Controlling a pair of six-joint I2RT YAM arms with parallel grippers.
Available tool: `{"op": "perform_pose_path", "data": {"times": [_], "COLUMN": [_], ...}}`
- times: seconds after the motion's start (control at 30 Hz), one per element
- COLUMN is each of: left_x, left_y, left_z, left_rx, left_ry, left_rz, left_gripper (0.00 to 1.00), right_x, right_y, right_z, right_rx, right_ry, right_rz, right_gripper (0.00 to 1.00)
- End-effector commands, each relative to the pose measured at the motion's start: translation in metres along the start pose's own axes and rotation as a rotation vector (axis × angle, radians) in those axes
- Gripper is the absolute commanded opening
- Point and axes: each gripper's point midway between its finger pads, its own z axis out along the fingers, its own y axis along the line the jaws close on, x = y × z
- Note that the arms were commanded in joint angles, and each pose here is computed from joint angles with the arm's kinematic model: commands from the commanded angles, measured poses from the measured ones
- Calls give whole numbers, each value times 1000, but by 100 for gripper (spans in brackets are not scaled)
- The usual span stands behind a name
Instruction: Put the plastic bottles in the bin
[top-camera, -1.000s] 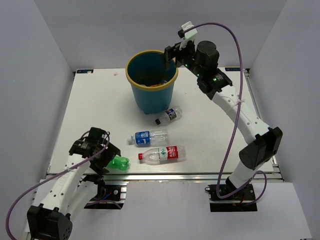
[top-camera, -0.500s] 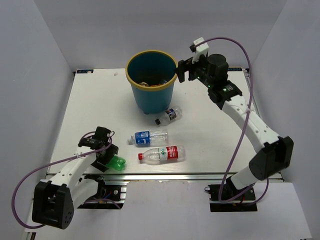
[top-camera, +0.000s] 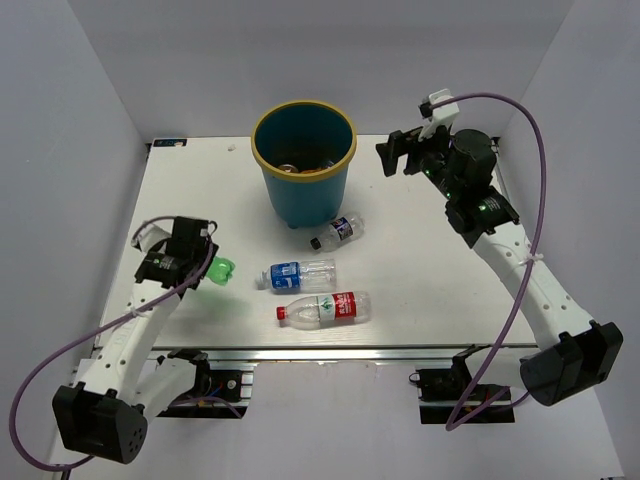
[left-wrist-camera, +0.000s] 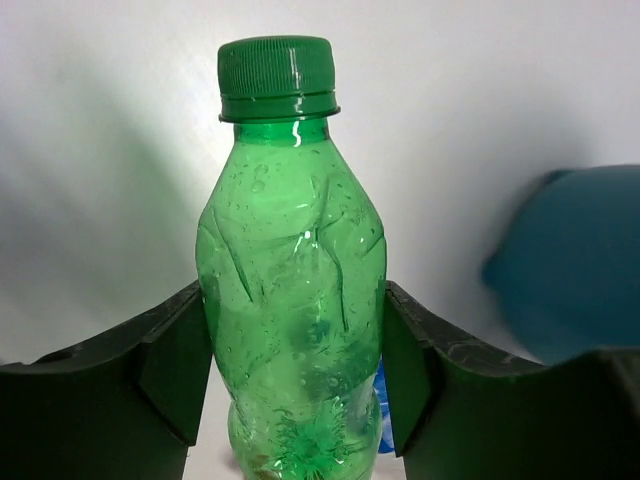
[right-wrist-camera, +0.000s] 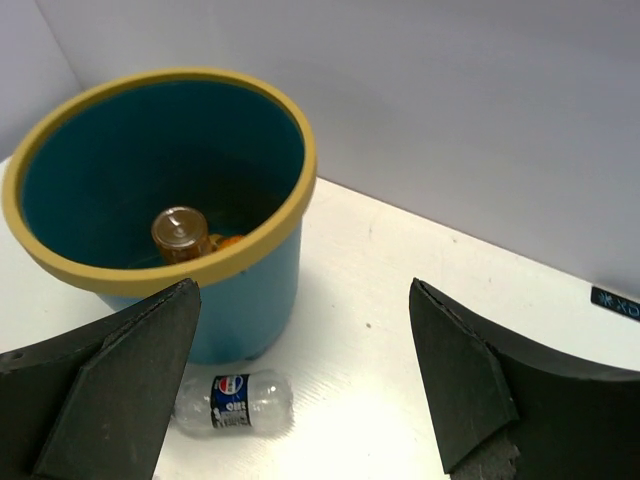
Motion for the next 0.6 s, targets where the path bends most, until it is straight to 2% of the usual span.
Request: {"op": "perform_pose_path", "data": {"times": [0.0, 0.1, 0.17, 0.23, 0.27, 0.3, 0.4, 0.47, 0.5, 0.53, 0.57], "left_x": [-57, -96, -129, -139, -152, -148, -132, -111, -105, -91, -84], "left_y": [-36, -86, -124, -158, -187, -205, -265, -298, -315, -326, -333], "left_z": [-32, -66, -99, -113, -140, -133, -158, -149, -165, -148, -147], "left_rx": [104, 248, 365, 467, 583, 601, 836, 905, 964, 945, 951], "left_ry": [-184, -275, -351, -379, -396, -377, -310, -256, -253, -225, -222], "left_rz": [24, 34, -20, 63, 79, 116, 220, 297, 342, 386, 420], "left_gripper": [36, 34, 34, 34, 34, 34, 33, 33, 33, 33, 33], "right_x": [-8, -5, 2, 14, 15, 19, 16, 17, 19, 23, 28], "right_y": [-11, -25, -34, -36, -42, -43, -48, -49, -50, -53, -55], "right_z": [-11, -16, -18, -23, -27, -29, -37, -41, -42, -44, -45], "right_rx": [44, 79, 92, 83, 95, 101, 130, 135, 141, 159, 168], "right_ry": [-25, -18, -9, 32, 33, 50, 37, 28, 31, 45, 57], "right_rz": [19, 30, 67, 78, 76, 76, 67, 61, 62, 63, 65], "right_gripper": [89, 89, 89, 89, 89, 89, 89, 89, 89, 89, 89]}}
